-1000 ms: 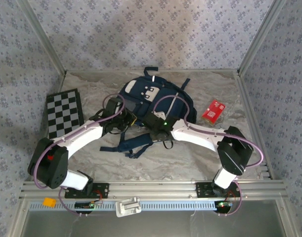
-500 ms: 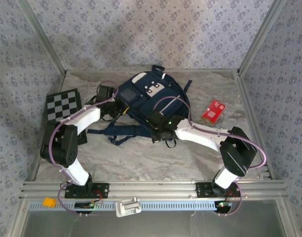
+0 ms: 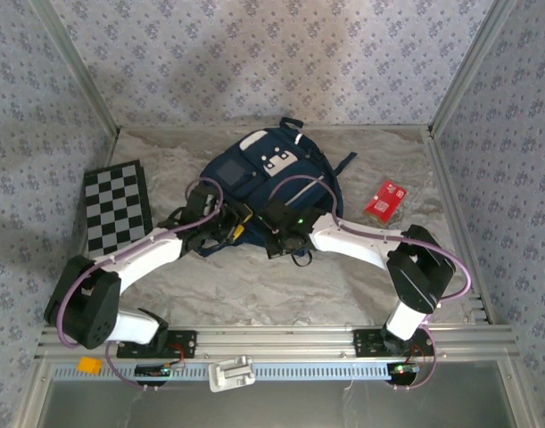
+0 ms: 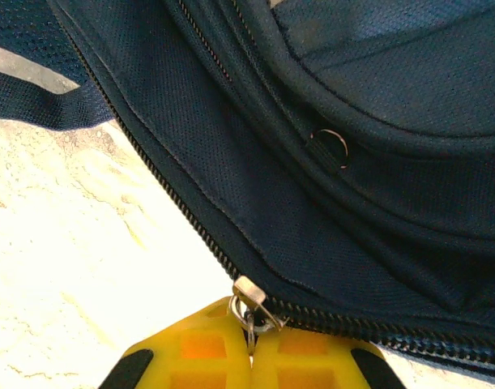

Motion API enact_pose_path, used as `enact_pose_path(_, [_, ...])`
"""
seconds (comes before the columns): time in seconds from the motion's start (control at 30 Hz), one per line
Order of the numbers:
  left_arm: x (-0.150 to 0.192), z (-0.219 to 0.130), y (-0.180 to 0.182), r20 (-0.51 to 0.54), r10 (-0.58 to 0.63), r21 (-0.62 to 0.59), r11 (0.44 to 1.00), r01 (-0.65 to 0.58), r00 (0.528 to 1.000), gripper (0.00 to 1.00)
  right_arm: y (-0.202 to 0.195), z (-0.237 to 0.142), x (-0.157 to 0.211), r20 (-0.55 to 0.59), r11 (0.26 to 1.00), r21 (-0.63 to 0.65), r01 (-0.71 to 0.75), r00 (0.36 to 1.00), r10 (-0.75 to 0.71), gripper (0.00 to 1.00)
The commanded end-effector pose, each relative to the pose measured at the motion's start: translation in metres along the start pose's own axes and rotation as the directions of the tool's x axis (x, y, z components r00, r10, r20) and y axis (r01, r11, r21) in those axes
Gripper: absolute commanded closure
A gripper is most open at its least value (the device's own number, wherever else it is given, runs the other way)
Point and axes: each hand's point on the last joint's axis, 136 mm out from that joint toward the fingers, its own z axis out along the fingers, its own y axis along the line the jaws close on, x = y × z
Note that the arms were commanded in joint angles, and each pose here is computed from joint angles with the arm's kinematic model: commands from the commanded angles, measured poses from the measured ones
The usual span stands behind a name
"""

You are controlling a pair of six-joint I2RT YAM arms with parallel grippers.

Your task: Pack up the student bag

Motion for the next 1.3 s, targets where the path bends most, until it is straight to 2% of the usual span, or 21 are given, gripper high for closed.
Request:
enact_pose_path(0.0, [-0.003,0.007,-0.015,0.051,-0.090,0.050,0.995,0.088,0.995,0.48,0.010,0.001,0.000,0.010,0.999,-0.030,0.020,1.000,-0.020,1.00])
enact_pose_path(0.27, [0.016,0.035,-0.005,0.021,-0.166,0.008,0.986,0.165,0.986,0.51,0.012,0.004,0.000,0.014,1.000,-0.022,0.019,1.000,-0.018,1.00])
enact_pose_path(0.4, [0.020,0.045,0.010,0.031,-0.218,-0.030,0.975,0.219,0.976,0.56,0.013,0.005,0.001,0.012,1.000,-0.023,0.021,1.000,-0.021,1.00])
enact_pose_path(0.47, [0.022,0.051,0.010,0.021,-0.227,-0.032,0.973,0.228,0.974,0.63,0.013,0.006,0.000,0.012,0.999,-0.022,0.023,1.000,-0.023,1.00])
enact_pose_path(0.53, [0.021,0.055,0.011,0.019,-0.230,-0.044,0.972,0.231,0.973,0.76,0.013,0.006,0.001,0.005,1.000,-0.015,0.027,1.000,-0.026,1.00])
enact_pose_path(0.7, [0.010,0.048,0.012,0.080,-0.181,-0.056,0.981,0.186,0.980,1.00,0.008,0.002,-0.001,0.007,0.999,0.017,0.030,1.000,-0.030,1.00])
enact_pose_path(0.8, [0.003,0.039,0.006,0.097,-0.122,-0.064,0.990,0.128,0.988,1.00,0.004,-0.008,-0.003,0.007,0.999,0.036,0.016,1.000,-0.016,1.00])
enact_pose_path(0.93, [-0.022,0.024,0.010,0.141,-0.059,-0.079,0.994,0.070,0.988,1.00,-0.015,-0.022,0.013,-0.035,0.995,0.095,-0.002,0.999,0.006,1.00])
enact_pose_path(1.17, [-0.064,0.015,0.002,0.116,-0.005,-0.060,0.998,0.012,0.993,1.00,-0.073,-0.037,0.052,-0.113,0.974,0.217,-0.062,0.990,0.088,1.00])
enact_pose_path(1.27, [-0.070,0.020,-0.015,0.092,0.018,-0.018,1.000,-0.016,0.996,1.00,-0.072,-0.040,0.047,-0.096,0.980,0.195,-0.021,0.995,0.041,1.00])
